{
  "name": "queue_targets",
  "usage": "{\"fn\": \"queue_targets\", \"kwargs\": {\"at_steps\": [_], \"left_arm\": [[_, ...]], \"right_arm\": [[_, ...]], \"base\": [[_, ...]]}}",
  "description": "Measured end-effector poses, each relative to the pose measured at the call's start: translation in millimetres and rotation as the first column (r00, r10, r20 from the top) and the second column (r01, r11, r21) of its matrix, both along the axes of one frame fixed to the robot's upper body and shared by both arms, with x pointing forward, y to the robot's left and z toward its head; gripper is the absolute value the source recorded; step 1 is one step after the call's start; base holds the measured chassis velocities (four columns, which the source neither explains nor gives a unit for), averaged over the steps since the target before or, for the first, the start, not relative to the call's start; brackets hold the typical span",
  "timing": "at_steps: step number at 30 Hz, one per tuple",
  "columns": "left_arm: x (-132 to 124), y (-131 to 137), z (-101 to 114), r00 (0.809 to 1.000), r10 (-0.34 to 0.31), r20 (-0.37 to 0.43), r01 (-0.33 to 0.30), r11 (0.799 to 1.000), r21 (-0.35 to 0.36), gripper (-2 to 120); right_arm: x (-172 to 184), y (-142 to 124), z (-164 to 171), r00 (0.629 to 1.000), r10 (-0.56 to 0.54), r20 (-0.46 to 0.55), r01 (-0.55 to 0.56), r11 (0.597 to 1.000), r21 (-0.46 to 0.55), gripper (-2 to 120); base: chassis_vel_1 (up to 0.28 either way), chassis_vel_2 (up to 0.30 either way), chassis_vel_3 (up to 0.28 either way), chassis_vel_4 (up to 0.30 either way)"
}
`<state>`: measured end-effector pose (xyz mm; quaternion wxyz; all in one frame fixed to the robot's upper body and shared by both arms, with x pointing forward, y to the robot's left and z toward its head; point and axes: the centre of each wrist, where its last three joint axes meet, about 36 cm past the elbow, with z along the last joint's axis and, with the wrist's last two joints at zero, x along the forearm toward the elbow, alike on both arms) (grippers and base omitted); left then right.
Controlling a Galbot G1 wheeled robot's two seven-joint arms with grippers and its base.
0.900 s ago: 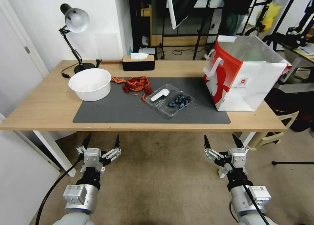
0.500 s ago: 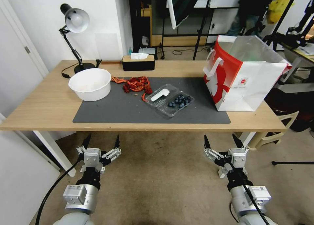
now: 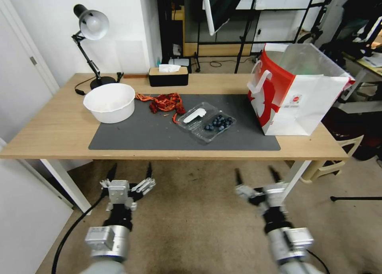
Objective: Close the takeout container lid, then place the container into the takeout bag.
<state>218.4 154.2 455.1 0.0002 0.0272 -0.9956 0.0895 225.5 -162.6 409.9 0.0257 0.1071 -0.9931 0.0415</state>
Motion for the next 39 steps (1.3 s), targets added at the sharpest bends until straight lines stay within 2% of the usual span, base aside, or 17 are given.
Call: {"fn": "queue_targets", "kwargs": {"at_steps": [1,2,15,23,34,39], "left_arm": [[0.7,-4.9,2.0,1.000,0.000,0.003,0.000,1.000,-0.030,100],[1.6,-6.1,2.8,1.000,-0.004,0.006,0.004,0.999,-0.039,100],[4.0,-0.8,2.6,0.999,-0.035,0.020,0.036,0.999,-0.027,100],[7.6,6.8,-1.4,0.999,-0.047,0.023,0.047,0.999,-0.006,100],[11.6,11.5,-5.7,0.997,-0.077,0.026,0.077,0.997,0.009,100],[19.8,17.2,-12.7,0.994,-0.110,0.020,0.110,0.994,0.001,100]], "right_arm": [[-1.2,20.1,-4.4,0.998,0.063,-0.003,-0.063,0.998,0.000,100],[-0.6,26.8,-4.9,0.996,0.088,0.001,-0.088,0.996,-0.005,100],[3.1,27.4,-2.2,0.995,0.096,0.013,-0.095,0.995,-0.017,100],[7.2,22.1,-1.9,0.997,0.077,0.016,-0.077,0.997,-0.013,100],[14.6,-1.1,4.5,0.999,0.045,0.023,-0.045,0.999,-0.007,100],[19.4,-15.4,12.0,0.998,0.051,0.038,-0.051,0.999,-0.007,100]], "base": [[0.000,0.000,0.000,0.000],[0.000,0.000,0.000,0.000],[0.000,0.000,0.000,0.000],[0.000,0.000,0.000,0.000],[0.000,0.000,0.000,0.000],[0.000,0.000,0.000,0.000]]}}
